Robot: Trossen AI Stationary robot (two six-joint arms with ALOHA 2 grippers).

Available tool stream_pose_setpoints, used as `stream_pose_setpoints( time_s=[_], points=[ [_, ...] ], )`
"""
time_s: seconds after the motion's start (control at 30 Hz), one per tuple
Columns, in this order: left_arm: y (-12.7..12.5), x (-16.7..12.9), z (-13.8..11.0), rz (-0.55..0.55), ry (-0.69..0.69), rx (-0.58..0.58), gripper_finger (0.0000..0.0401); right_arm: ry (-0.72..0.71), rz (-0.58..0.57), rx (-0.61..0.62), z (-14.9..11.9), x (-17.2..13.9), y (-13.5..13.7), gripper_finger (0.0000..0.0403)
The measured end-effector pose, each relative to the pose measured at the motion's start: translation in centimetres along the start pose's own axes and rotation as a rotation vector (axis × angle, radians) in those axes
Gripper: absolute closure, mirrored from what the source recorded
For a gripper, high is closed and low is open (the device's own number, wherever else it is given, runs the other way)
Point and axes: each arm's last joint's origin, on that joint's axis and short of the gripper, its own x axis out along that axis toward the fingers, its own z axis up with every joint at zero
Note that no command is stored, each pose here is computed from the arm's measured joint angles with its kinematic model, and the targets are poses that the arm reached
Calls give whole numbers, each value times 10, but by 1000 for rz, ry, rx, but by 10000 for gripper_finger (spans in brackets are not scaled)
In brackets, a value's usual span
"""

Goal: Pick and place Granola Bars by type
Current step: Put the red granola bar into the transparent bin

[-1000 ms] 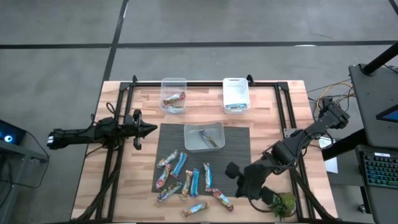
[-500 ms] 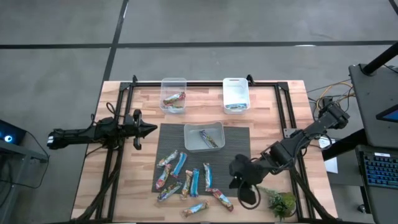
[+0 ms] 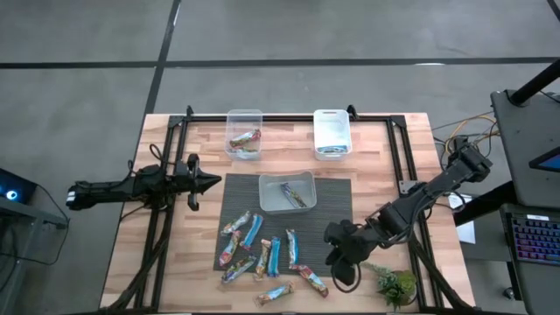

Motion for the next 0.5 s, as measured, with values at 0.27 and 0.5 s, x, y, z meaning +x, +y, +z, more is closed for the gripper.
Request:
stream_pose_setpoints(
  time_s=[0.27, 0.5],
  points=[
    [0, 0, 0, 0, 0, 0, 401, -20, 41, 109, -4, 12, -6, 265],
    [0, 0, 0, 0, 0, 0, 401, -66, 182, 186, -6, 22, -5, 211]
  ],
)
